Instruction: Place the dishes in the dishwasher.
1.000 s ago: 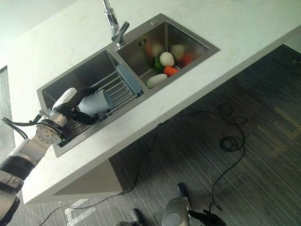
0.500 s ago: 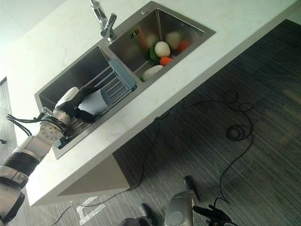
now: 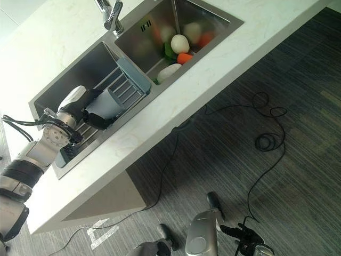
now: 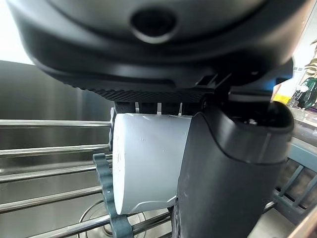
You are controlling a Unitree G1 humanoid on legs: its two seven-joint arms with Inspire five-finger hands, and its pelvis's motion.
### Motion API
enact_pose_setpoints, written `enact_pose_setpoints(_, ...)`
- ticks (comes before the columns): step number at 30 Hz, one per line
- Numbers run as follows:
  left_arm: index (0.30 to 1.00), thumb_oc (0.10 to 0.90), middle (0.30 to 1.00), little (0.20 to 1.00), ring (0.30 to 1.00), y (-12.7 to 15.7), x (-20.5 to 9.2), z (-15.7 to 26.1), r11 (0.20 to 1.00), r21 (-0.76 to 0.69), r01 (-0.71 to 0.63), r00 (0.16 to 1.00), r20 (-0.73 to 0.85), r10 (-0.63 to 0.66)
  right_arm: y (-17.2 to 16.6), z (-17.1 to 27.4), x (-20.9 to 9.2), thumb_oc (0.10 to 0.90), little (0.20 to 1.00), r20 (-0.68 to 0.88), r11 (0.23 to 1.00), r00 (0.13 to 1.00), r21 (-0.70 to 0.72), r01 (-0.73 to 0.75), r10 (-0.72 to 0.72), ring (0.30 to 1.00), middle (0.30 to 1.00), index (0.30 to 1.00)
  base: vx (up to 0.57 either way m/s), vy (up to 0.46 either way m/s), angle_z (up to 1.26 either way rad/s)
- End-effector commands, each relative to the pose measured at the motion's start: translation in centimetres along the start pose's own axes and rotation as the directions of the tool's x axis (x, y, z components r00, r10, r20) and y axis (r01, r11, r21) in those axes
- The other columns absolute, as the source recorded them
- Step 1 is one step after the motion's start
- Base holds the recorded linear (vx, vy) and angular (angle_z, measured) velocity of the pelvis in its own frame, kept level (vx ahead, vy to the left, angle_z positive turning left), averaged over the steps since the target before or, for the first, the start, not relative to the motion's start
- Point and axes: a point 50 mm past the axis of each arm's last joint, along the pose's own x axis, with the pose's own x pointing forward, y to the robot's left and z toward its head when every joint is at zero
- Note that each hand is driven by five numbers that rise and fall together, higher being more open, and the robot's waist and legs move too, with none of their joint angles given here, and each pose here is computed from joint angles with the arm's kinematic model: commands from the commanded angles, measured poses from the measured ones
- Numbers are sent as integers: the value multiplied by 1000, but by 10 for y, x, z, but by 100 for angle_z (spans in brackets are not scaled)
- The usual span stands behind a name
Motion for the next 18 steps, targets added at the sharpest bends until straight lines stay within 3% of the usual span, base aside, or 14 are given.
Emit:
enact_pose_setpoints(1,300,400,300,300,300,9,1,-2,999,15,-32,999,-5,32,-16,-17,-6,800,900,-18,999,999,-29,29,-30,900,900,900,15,65,2)
enact_pose_setpoints(11,300,400,300,300,300,68,-2,16,977,50,-206,976,85,201,-6,-61,-10,800,900,-123,999,991,-1,46,-45,900,900,900,-26,10,13)
enact_pose_setpoints(18,300,400,300,300,300,129,-23,49,877,-22,-479,845,257,468,4,-79,-12,800,900,-186,999,982,28,44,-38,900,900,900,-40,-77,16)
